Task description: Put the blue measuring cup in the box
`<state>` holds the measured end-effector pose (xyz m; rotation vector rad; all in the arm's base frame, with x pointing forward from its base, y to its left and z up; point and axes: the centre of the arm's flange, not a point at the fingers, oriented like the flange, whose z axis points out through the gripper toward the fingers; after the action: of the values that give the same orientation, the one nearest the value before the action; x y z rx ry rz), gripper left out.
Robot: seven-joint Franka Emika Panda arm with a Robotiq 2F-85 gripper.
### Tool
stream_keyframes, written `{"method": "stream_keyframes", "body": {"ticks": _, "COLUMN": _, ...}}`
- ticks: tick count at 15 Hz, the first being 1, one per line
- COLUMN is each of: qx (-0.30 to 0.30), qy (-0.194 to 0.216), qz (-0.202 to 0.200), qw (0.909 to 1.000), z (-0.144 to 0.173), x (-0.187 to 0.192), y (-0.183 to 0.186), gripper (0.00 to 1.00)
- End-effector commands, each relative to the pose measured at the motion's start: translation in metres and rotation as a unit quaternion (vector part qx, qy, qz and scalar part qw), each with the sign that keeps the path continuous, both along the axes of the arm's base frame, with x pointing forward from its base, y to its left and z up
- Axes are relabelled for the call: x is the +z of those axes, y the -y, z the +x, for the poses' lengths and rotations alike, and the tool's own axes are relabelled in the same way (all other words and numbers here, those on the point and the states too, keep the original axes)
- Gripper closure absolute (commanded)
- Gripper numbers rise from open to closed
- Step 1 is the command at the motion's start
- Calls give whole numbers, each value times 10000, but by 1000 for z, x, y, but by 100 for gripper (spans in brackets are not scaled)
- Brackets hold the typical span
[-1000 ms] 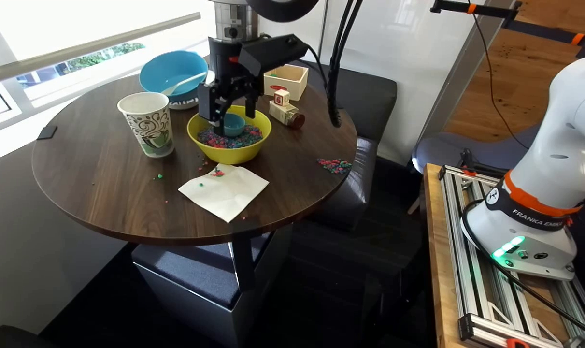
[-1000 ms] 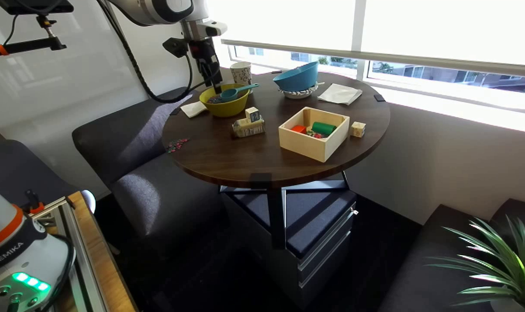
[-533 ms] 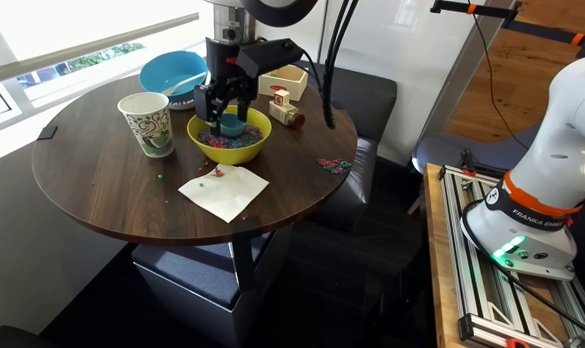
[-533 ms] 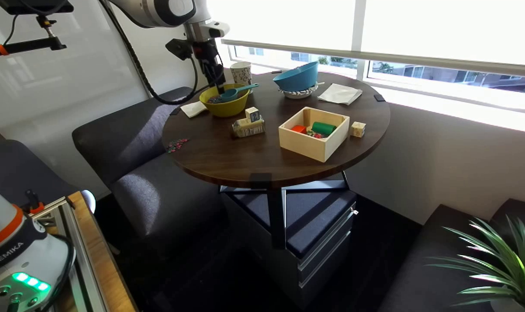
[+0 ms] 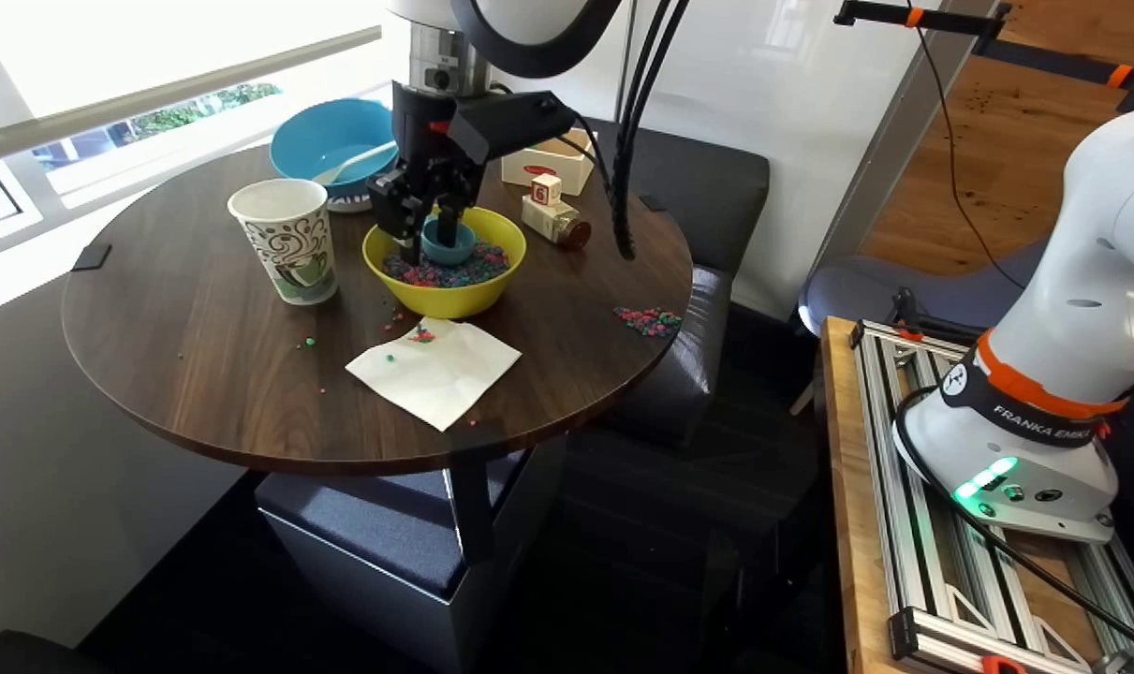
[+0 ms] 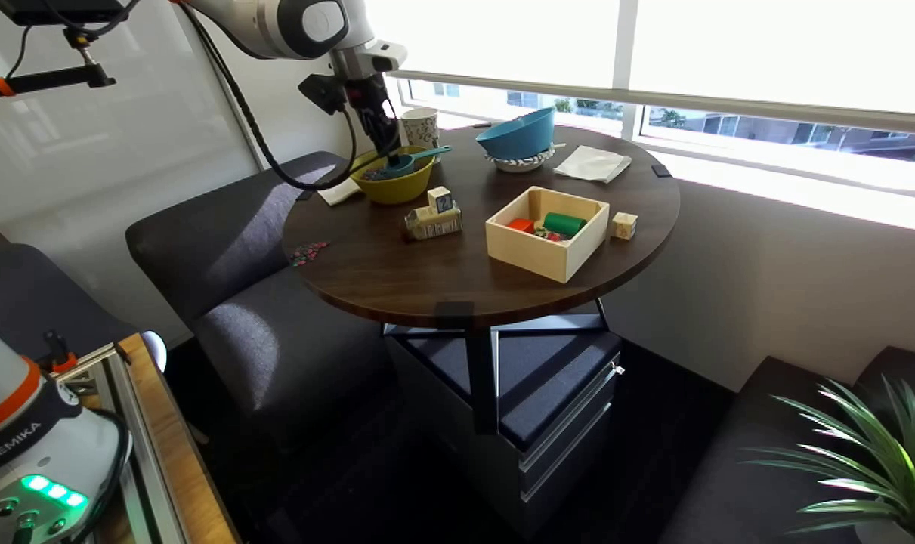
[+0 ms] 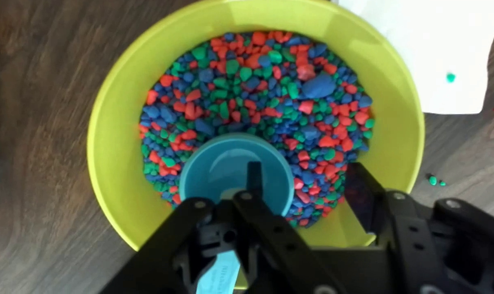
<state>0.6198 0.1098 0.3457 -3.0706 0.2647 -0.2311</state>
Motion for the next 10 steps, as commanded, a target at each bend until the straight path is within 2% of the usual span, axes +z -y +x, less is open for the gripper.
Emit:
{"method": "stream_keyframes", "body": {"ticks": 1, "qx": -74, "qy": 126, "qz": -30, "qw": 9999, "z": 9, "x": -9, "y": 1, "gripper": 43}}
{"method": "stream_keyframes", "body": {"ticks": 3, "qx": -101, "qy": 154, "qz": -64, "qw": 9998, "z": 9, "x": -11, "y": 4, "gripper": 68}}
{"method": "stream_keyframes", "body": {"ticks": 4, "qx": -111, "qy": 183, "qz": -80, "qw": 9997, "z": 9, "x": -11, "y": 4, "gripper": 71}}
{"method": "stream_keyframes", "body": {"ticks": 7, "qx": -112, "qy": 236, "qz": -113, "qw": 9996, "z": 5, "x": -5, "y": 3, "gripper": 98}}
{"method": "stream_keyframes", "body": {"ticks": 10, "qx": -118, "qy": 284, "qz": -185, "qw": 9994, "z": -8, "x": 12, "y": 0, "gripper": 100}}
